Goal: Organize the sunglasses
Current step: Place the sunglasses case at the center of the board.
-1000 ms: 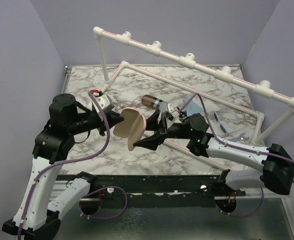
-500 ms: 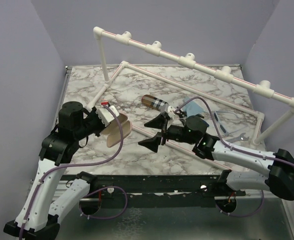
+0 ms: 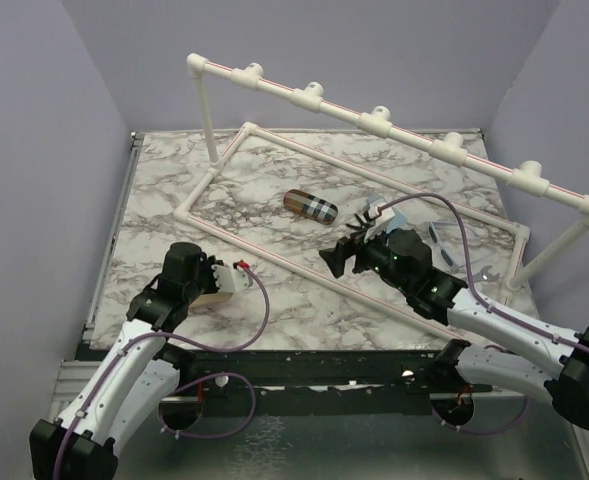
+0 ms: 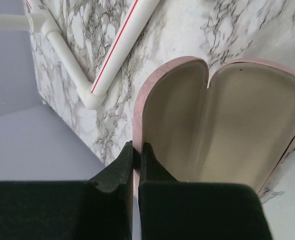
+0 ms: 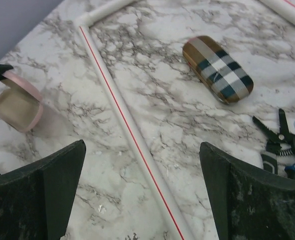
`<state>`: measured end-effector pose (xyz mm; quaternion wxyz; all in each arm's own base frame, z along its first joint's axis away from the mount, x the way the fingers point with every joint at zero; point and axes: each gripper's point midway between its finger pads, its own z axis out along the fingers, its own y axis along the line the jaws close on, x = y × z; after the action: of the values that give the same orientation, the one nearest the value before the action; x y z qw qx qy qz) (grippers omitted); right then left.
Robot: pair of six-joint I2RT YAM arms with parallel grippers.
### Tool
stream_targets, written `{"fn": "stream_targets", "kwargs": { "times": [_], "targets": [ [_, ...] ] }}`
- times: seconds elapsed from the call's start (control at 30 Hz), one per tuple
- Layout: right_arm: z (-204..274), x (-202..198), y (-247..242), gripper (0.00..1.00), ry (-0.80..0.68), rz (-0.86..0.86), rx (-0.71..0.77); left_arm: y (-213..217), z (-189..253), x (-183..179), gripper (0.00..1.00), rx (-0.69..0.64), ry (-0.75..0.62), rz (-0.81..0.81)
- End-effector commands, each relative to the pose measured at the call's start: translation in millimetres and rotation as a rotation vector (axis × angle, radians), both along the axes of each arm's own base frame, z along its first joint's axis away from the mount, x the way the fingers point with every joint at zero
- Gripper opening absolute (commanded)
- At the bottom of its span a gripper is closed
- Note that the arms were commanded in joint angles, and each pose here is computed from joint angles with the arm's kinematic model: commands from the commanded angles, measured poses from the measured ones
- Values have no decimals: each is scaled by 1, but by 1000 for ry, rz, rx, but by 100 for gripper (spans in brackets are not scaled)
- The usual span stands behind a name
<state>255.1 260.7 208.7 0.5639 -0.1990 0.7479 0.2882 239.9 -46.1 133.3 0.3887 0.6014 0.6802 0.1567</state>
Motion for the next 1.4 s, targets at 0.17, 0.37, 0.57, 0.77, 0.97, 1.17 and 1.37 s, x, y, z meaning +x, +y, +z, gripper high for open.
{"fn": "stream_targets", "kwargs": {
  "times": [0.17,0.37,0.57,0.77,0.97,1.17,1.37],
  "targets": [
    [-44,17,-30,100,74,-141,-110,1,-5,36,0,200,-156,-23],
    [-60,31,-57,100,103,-251,-156,-9,-22,49,0,163,-57,37],
    [-73,36,-70,100,126,-276,-175,-6,-48,40,0,260,-23,-35],
    [-78,39,-68,100,133,-256,-176,-10,-54,43,0,255,-18,-53],
    [-80,39,-68,100,128,-245,-183,-13,-58,41,0,215,0,-30],
    [-84,41,-73,100,135,-264,-197,-14,-65,35,11,195,24,-36],
    [-84,41,-73,100,135,-263,-204,-15,-67,30,36,191,42,-49]
  ]
}}
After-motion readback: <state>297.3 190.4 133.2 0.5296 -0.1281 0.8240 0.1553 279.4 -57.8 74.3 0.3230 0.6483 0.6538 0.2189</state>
